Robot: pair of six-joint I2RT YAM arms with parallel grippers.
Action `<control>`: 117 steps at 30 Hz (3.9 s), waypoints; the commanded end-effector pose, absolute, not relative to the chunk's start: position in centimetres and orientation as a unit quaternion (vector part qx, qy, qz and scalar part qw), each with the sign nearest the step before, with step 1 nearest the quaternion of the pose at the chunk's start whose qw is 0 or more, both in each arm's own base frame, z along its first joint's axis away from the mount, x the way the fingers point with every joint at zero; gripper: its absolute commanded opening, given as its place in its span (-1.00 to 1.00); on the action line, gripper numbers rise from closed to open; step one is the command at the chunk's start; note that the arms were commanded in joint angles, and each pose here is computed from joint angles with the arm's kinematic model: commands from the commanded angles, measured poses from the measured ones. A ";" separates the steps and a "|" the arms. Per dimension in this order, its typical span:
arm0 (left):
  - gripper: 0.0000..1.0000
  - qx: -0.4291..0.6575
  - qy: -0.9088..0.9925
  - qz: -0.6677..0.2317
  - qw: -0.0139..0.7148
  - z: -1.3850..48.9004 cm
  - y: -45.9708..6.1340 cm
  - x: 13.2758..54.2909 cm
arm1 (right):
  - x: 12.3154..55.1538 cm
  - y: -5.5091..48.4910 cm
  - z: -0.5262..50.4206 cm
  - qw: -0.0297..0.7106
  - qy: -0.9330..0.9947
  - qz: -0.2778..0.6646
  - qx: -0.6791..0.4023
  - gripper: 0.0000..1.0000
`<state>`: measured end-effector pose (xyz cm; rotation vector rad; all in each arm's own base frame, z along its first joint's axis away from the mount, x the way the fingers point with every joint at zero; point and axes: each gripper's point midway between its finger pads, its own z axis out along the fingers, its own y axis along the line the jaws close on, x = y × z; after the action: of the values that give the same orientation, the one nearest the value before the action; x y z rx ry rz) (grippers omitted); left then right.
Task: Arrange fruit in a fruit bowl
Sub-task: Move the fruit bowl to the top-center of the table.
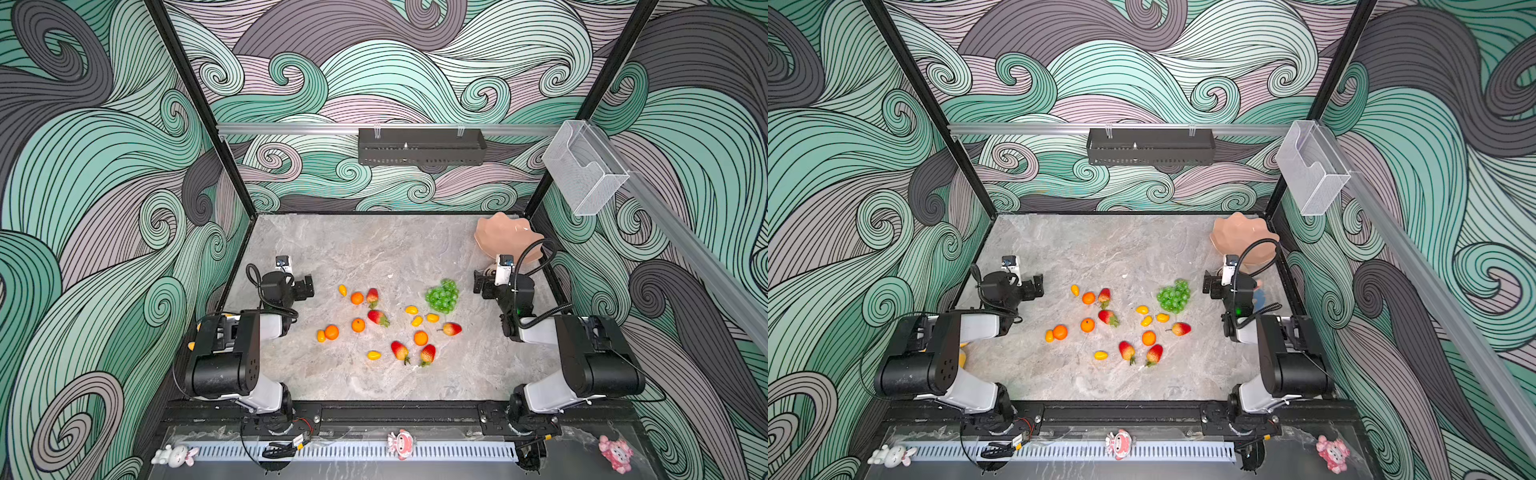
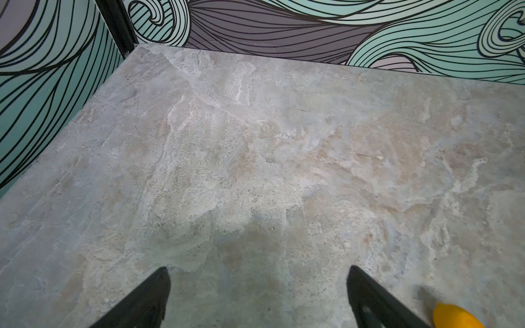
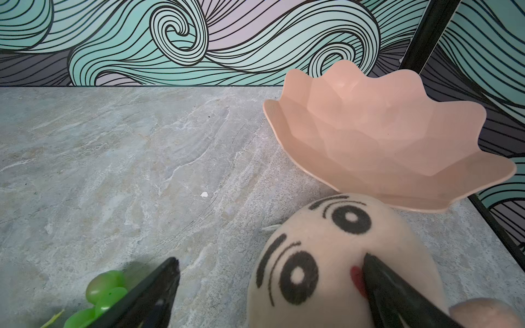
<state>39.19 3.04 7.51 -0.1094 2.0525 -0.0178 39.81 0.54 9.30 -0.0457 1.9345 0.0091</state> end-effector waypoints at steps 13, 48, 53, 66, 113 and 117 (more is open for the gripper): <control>0.97 -0.049 0.850 -0.009 0.524 8.3 3.3 39.9 | 40.0 0.7 9.2 0.563 0.826 0.011 -0.024 1.00; 0.97 -0.120 0.841 0.057 0.524 16.9 -0.4 35.3 | 38.2 -1.4 16.9 0.564 0.817 0.011 0.120 1.00; 0.97 -0.156 0.862 0.008 0.483 18.4 -1.8 36.6 | 39.1 -0.8 16.6 0.509 0.847 0.026 0.149 1.00; 0.97 -0.256 0.850 0.013 0.461 22.1 2.4 38.0 | 44.0 3.6 15.3 0.370 0.926 0.014 0.080 1.00; 0.97 -0.067 0.899 -0.289 0.323 21.6 -14.1 32.4 | 55.6 0.3 9.0 0.195 0.943 -0.269 0.001 0.11; 0.97 -0.067 0.900 -0.288 0.322 21.0 -14.0 32.1 | 55.5 -0.6 8.3 0.186 0.945 -0.268 0.007 0.03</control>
<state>33.26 -13.13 20.78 -0.1979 2.3484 -0.6817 55.98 0.65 8.82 -0.0156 2.6427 -0.7224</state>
